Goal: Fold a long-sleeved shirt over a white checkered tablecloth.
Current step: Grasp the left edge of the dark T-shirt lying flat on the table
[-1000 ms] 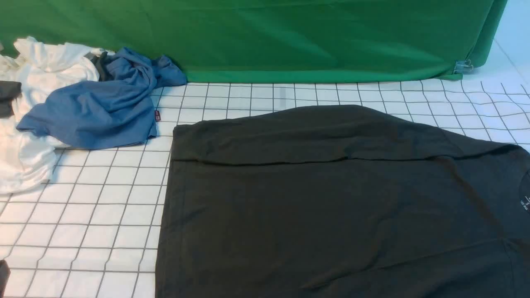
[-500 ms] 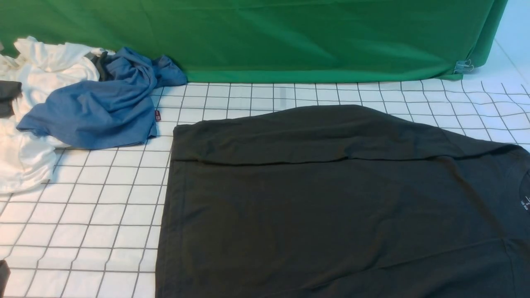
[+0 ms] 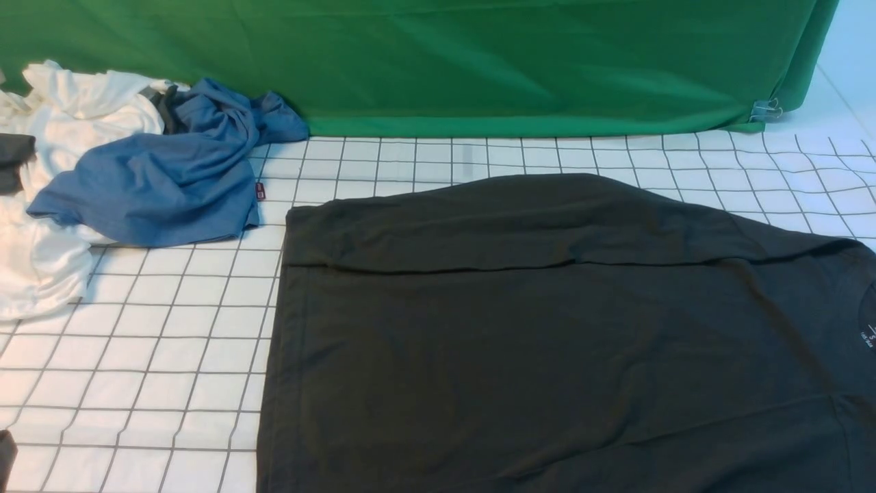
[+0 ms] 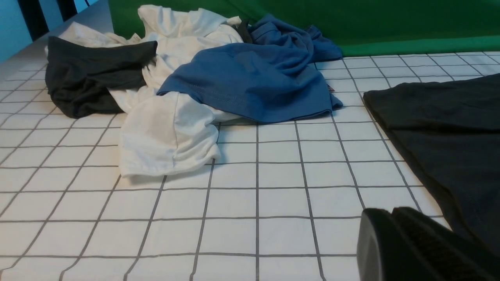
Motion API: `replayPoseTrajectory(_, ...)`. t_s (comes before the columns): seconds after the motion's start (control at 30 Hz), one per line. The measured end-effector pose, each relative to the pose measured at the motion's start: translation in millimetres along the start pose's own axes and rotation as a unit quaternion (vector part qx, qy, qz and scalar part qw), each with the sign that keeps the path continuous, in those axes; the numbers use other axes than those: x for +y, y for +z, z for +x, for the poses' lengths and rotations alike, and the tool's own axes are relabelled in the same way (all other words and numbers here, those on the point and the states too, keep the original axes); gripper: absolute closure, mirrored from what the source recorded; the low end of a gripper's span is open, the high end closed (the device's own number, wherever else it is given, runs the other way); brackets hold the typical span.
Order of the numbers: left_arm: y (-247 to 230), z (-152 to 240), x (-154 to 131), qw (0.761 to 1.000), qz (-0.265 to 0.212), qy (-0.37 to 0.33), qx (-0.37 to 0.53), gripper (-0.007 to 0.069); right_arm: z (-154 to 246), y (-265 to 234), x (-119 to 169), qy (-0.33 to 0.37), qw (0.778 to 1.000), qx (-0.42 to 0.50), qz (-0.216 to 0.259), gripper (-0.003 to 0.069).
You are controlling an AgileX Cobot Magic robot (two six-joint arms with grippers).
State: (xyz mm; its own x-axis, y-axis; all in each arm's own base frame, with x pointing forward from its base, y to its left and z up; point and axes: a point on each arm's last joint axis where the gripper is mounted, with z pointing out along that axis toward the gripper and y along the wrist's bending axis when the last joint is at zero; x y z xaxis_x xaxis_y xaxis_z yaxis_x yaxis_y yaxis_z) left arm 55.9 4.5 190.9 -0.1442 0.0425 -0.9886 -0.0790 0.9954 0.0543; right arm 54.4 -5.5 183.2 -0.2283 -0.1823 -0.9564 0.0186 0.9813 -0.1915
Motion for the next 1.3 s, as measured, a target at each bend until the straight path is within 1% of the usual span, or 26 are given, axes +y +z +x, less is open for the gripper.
replayPoseTrajectory(0.23,0.0,0.0,0.0,1.000,0.000,0.000,0.000,0.0654,0.0,0.0,0.0,0.000,1.000,0.000,0.000,0.0417)
replayPoseTrajectory(0.4,0.0,0.0,0.0,1.000,0.000,0.000,0.000,0.0654,-0.1,0.0,0.0,0.032,1.000,0.000,0.000,0.0417)
replayPoseTrajectory(0.53,0.0,-1.2,0.1,1.000,0.000,-0.001,-0.007,0.0654,-0.3,0.0,0.0,0.037,0.999,-0.002,0.000,0.0417)
replayPoseTrajectory(0.6,-0.1,-4.6,-0.9,0.997,0.007,-0.070,-0.025,0.0654,-0.3,0.0,0.0,0.045,0.999,-0.002,0.000,0.0417)
replayPoseTrajectory(0.63,-0.3,-6.6,-2.0,0.987,0.016,-0.153,-0.034,0.0654,-0.6,0.0,0.4,0.063,0.998,-0.003,-0.002,0.0417)
replayPoseTrajectory(0.67,-0.5,-8.9,-3.2,0.959,0.031,-0.277,-0.042,0.0654,-1.0,0.0,1.5,0.105,0.994,-0.005,-0.009,0.0417)
replayPoseTrajectory(0.7,-0.6,-10.0,-3.7,0.939,0.038,-0.339,-0.045,0.0654,-1.5,0.0,2.2,0.146,0.989,-0.006,-0.013,0.0417)
replayPoseTrajectory(0.73,-0.8,-11.0,-4.6,0.901,0.049,-0.429,-0.044,0.0654,-2.1,-0.1,3.7,0.209,0.978,-0.007,-0.023,0.0417)
replayPoseTrajectory(0.77,-0.9,-11.5,-5.0,0.880,0.054,-0.471,-0.043,0.0654,-2.7,-0.2,4.7,0.268,0.963,-0.008,-0.029,0.0417)
replayPoseTrajectory(0.8,-1.0,-12.4,-5.5,0.844,0.062,-0.532,-0.041,0.0654,-4.0,-0.3,6.9,0.384,0.922,-0.006,-0.043,0.0417)
replayPoseTrajectory(0.83,-1.1,-12.6,-5.5,0.835,0.063,-0.544,-0.042,0.0654,-4.7,-0.5,7.9,0.453,0.890,-0.003,-0.050,0.0417)
replayPoseTrajectory(0.87,-1.0,-12.7,-5.4,0.836,0.063,-0.544,-0.042,0.0654,-5.1,-0.6,8.7,0.504,0.862,0.000,-0.055,0.0417)
replayPoseTrajectory(0.9,-1.0,-12.6,-5.2,0.838,0.062,-0.540,-0.043,0.0654,-5.3,-0.6,8.9,0.533,0.844,0.001,-0.057,0.0417)
replayPoseTrajectory(0.97,-1.1,-13.1,-4.5,0.839,0.060,-0.539,-0.047,0.0654,-5.9,-0.7,9.2,0.568,0.821,0.002,-0.060,0.0417)
replayPoseTrajectory(1.0,-1.1,-13.5,-4.0,0.829,0.060,-0.553,-0.050,0.0654,-6.1,-0.7,9.2,0.573,0.817,0.002,-0.061,0.0417)
replayPoseTrajectory(1.1,-1.3,-14.8,-2.8,0.803,0.061,-0.590,-0.057,0.0654,-6.5,-0.7,9.1,0.567,0.822,-0.001,-0.062,0.0417)
replayPoseTrajectory(1.13,-1.4,-15.7,-1.9,0.797,0.060,-0.597,-0.063,0.0654,-6.7,-0.7,9.0,0.566,0.822,-0.002,-0.062,0.0417)
replayPoseTrajectory(1.17,-1.5,-16.3,-1.3,0.797,0.060,-0.597,-0.068,0.0654,-6.9,-0.7,8.9,0.565,0.823,-0.004,-0.062,0.0417)
replayPoseTrajectory(1.2,-1.7,-17.1,-1.0,0.801,0.059,-0.592,-0.070,0.0654,-7.4,-0.7,8.8,0.563,0.824,-0.006,-0.063,0.0417)
replayPoseTrajectory(1.23,-2.9,-21.0,-1.6,0.814,0.062,-0.573,-0.071,0.0654,-8.9,-0.8,8.2,0.554,0.830,-0.016,-0.065,0.0417)
replayPoseTrajectory(1.27,-3.4,-22.6,-1.5,0.818,0.063,-0.568,-0.073,0.0654,-9.2,-0.8,8.0,0.552,0.831,-0.018,-0.065,0.0417)
replayPoseTrajectory(1.3,-9.2,-38.6,-2.6,0.850,0.073,-0.515,-0.083,0.0654,-12.1,-1.1,6.9,0.530,0.845,-0.036,-0.068,0.0419)
